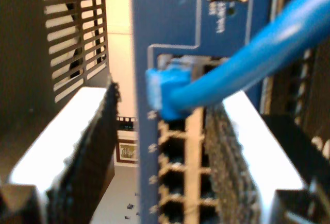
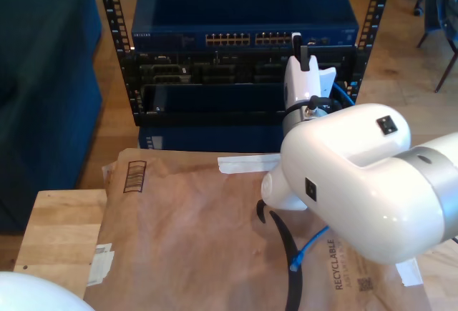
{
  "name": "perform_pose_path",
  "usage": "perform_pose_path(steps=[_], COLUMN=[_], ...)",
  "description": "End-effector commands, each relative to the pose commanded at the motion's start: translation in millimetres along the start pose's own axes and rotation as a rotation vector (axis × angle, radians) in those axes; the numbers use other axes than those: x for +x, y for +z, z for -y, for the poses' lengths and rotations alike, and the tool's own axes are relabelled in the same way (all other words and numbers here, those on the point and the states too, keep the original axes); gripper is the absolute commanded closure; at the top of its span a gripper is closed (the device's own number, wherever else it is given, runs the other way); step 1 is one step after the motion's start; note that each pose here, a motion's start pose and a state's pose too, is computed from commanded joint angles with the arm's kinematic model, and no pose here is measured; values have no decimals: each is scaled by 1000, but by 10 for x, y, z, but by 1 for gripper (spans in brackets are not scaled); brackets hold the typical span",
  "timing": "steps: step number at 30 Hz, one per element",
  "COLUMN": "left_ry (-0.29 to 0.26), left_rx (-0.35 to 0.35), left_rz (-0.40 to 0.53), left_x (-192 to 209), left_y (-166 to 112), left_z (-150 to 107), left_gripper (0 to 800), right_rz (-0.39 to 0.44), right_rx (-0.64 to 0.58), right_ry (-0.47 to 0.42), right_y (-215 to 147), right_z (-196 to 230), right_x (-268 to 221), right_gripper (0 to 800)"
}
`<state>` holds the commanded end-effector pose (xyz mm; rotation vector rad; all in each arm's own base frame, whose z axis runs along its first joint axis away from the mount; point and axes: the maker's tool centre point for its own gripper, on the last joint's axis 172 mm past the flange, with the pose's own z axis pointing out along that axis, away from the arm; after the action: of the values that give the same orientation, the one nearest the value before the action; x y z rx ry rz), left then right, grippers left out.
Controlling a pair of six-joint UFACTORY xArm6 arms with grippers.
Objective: Grab the cable and plug it in
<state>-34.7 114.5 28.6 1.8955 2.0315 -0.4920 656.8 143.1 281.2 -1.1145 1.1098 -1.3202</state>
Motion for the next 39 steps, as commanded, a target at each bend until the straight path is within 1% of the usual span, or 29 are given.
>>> perform_pose_path(steps=[2, 5, 10, 11, 13, 15, 18, 19, 21, 23, 24, 28, 30, 32, 34, 35, 37, 39], left_ry=[0, -2, -2, -2, -2, -2, 0, -2, -2, -2, -2, 0, 0, -2, 0, -2, -2, -2], left_rx=[0, 0, 0, 0, 0, 0, 0, 0, 0, 0, 0, 0, 0, 0, 0, 0, 0, 0], left_rz=[0, 0, 0, -2, 0, 3, -2, 0, 3, 0, 3, 0, 0, 0, 2, 0, 0, 0], left_x=[0, 0, 0, 2, 0, -8, 2, 0, -8, 0, -8, 0, 0, 0, -6, 0, 0, 0], left_y=[0, 0, 0, -3, 0, 2, -3, 0, 2, 0, 2, 0, 0, 0, -1, 0, 0, 0], left_z=[0, 0, 0, 0, 0, 0, 0, 0, 0, 0, 0, 0, 0, 0, 0, 0, 0, 0], left_gripper=[0, 0, 0, 0, 0, 0, 0, 0, 0, 0, 0, 0, 0, 0, 0, 0, 0, 0], right_rz=[14, 35, 68, 75, 102, 130, 158, 155, 133, 132, 123, 41, -39, -138, -211, -223, -217, -239], right_rx=[-28, -82, -237, -272, -369, -459, -551, -566, -593, -633, -655, -768, -802, -785, -783, -790, -838, -895], right_ry=[-3, -8, -3, 2, 9, 23, 48, 54, 56, 49, 59, 122, 157, 162, 124, 90, 26, 7], right_y=[-72, -206, -429, -486, -650, -792, -936, -973, -1042, -1109, -1121, -1264, -1439, -1627, -1819, -1896, -2054, -2295], right_z=[-8, -17, -62, -49, -85, -88, -37, 14, 82, 133, 168, 222, 221, 304, 310, 312, 256, 217], right_x=[-35, -63, 12, 31, 50, 65, 89, 170, 446, 628, 736, 1394, 1880, 2443, 2910, 3056, 3240, 3519], right_gripper=[436, 397, 328, 305, 219, 158, 90, 88, 51, 10, 7, 7, 7, 7, 7, 7, 7, 7])
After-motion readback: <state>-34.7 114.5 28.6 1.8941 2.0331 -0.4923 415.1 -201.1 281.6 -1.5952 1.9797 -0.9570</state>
